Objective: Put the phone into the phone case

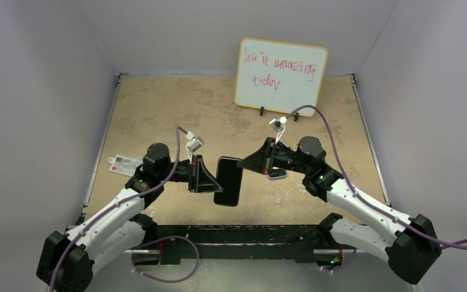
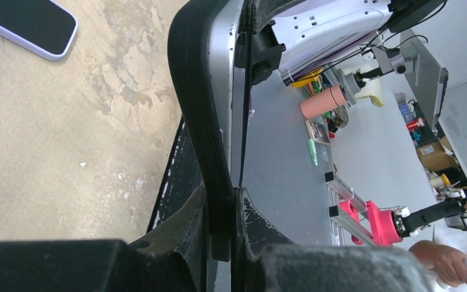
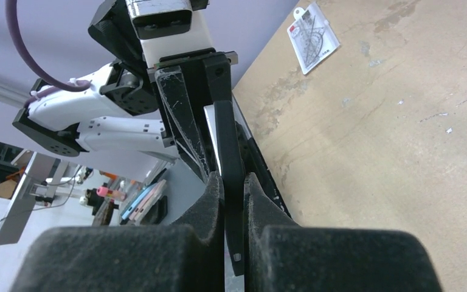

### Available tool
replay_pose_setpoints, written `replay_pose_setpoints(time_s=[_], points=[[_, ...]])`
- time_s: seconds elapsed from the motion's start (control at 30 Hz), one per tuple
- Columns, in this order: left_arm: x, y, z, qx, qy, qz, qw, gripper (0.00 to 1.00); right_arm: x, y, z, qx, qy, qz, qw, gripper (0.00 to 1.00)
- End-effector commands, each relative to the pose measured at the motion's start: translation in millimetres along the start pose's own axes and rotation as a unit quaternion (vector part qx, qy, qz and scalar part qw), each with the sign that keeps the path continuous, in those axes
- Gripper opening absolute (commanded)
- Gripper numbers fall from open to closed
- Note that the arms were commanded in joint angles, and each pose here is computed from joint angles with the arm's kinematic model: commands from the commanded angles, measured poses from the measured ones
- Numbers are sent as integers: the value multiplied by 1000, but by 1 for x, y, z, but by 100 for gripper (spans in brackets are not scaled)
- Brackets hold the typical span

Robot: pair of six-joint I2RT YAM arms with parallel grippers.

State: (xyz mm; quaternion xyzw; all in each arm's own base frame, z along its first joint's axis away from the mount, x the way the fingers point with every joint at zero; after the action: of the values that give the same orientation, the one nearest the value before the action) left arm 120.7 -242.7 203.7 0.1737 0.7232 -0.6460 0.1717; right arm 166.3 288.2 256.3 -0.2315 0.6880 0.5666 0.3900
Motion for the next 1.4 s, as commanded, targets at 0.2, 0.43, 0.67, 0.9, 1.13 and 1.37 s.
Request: replay_pose_setpoints(time_s=[0.2, 0.43, 0.67, 0.9, 1.13, 1.37], points=[[-44, -33, -3, -1, -88, 53, 995, 43, 1, 16, 3, -58, 6, -19, 998, 0], [-62, -39, -2, 4, -132, 56, 990, 45, 9, 23, -1, -90, 9, -7, 996, 0], [-65, -37, -1, 11, -143, 54, 988, 23, 9, 24, -2, -89, 9, -4, 996, 0], [-70, -3, -1, -83, -133, 49, 986, 0, 13, 8, 0, -44, 10, 2, 999, 0], [-72, -2, -2, -94, -128, 50, 986, 3, 9, -4, -1, 0, -1, 3, 1000, 0], [-57, -2, -2, -74, -123, 25, 989, 35, -11, 5, -7, 13, -41, 15, 999, 0]])
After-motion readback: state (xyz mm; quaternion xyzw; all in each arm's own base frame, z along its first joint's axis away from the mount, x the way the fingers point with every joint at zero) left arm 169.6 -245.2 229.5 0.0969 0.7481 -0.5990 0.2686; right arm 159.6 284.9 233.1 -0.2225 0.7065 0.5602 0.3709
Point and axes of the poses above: each gripper's point midway between its finger pads, its own z axis out along the fingers, its own y axis along the line the jaws close on, x = y × z, the point moved 1 cm from there along -z, back along the fingers, and after that the axes turned 14 degrees about -z, right-handed, at the moved point
